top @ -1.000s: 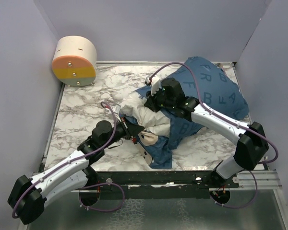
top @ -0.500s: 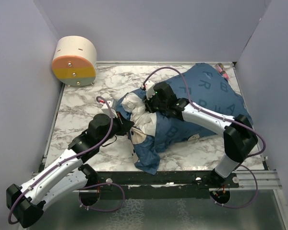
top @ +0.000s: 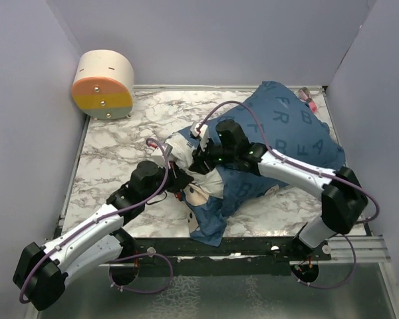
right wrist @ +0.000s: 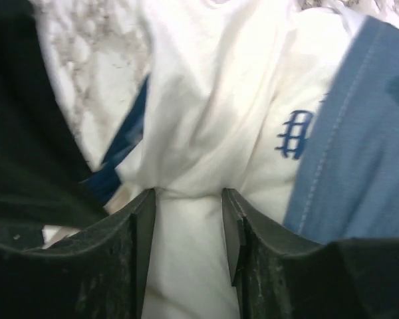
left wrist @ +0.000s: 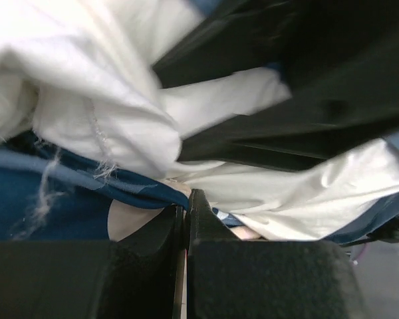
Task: Put the pillow into the pillowcase
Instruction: Stuff the pillow into the pillowcase.
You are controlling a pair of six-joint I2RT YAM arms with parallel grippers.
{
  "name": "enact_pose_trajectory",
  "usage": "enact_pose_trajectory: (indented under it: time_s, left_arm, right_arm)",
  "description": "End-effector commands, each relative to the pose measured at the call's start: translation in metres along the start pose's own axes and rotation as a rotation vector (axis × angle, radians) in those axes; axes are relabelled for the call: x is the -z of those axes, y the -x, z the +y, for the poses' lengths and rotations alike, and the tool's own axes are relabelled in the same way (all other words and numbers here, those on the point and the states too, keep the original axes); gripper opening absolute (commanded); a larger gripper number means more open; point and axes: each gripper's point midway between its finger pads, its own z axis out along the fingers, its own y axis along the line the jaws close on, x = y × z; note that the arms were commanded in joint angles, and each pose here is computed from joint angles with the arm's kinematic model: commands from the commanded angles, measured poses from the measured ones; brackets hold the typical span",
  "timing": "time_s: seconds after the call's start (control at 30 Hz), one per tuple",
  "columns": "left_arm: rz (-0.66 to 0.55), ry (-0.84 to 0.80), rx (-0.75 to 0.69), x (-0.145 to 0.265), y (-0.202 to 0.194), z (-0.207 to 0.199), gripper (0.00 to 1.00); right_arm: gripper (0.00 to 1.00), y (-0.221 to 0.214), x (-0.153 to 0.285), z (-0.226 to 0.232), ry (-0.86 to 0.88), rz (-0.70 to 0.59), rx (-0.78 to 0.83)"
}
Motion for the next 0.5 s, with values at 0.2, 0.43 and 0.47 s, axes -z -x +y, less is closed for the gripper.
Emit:
enact_pose_trajectory:
  time_s: [0.2, 0.43, 0.47]
  left_arm:
    - [-0.153, -0.141, 0.038, 0.015, 0.016, -0.013, 0.00]
    - [-0.170, -0.172, 0.041, 0.023, 0.014, -0.015, 0.00]
    - [-0.173, -0.176, 0.041, 0.025, 0.015, -0.016, 0.00]
  right_arm:
    - [0.50, 0.078, 0.090, 0.044, 0.055, -0.130, 0.069]
    - [0.59, 0.106, 0.045, 0.042, 0.124, -0.170, 0.032]
    - [0.60, 0.110, 0.038, 0.039, 0.120, -0.175, 0.026]
